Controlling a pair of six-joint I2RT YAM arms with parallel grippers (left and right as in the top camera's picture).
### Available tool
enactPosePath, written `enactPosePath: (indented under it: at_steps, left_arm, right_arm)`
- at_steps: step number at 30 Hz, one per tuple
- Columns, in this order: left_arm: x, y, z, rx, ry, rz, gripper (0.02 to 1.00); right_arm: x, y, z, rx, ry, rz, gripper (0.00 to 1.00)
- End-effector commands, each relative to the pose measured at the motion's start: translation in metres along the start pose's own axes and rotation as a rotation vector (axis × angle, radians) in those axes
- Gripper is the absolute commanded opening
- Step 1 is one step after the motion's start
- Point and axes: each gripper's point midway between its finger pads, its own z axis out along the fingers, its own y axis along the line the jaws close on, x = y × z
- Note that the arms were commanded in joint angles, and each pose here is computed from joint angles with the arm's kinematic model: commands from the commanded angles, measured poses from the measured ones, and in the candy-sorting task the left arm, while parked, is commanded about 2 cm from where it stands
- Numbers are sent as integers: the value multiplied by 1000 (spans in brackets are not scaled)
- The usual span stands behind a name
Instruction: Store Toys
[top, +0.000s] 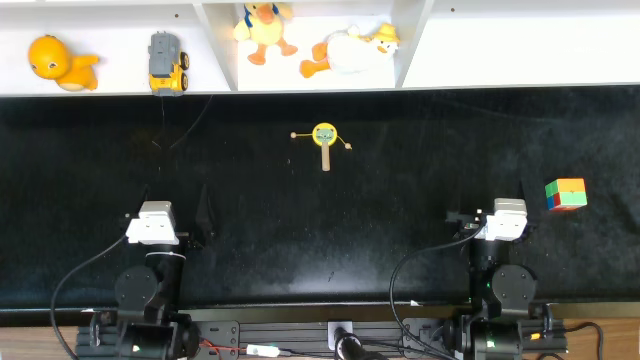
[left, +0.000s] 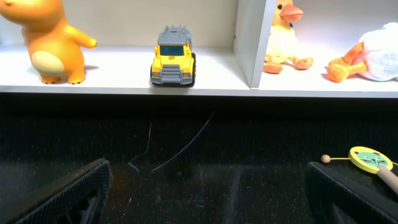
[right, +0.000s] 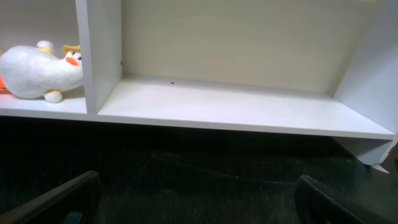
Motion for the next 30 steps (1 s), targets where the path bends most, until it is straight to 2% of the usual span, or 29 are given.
enactPosePath:
  at_steps: [1, 8, 13, 15, 19, 21, 25, 30]
  left_arm:
    - [-1, -3, 0, 16, -9, 21, 998]
    - [-1, -3, 0, 16, -9, 21, 996]
    - [-1, -3, 0, 16, -9, 21, 998]
    - [-1, -3, 0, 16, -9, 21, 998]
    - [-1, -3, 0, 16, -9, 21, 998]
    - [-1, -3, 0, 16, -9, 21, 998]
    - [-1, -3, 0, 16, -9, 21, 996]
    - [-1, -3, 0, 16, -9, 21, 998]
  right_arm:
    - [4, 1, 0, -7, 1, 0, 996]
    - [5, 4, 1, -18, 6, 0, 996]
    - [16, 5, 6, -25, 110, 2, 996]
    - [23, 11, 8, -48, 225, 69, 998]
    - [37, 31, 4, -80, 567, 248, 996]
    - [37, 48, 0, -95, 744, 302, 996]
    - [37, 85, -1, -131, 993, 299, 996]
    - [48, 147, 23, -167, 1094, 273, 996]
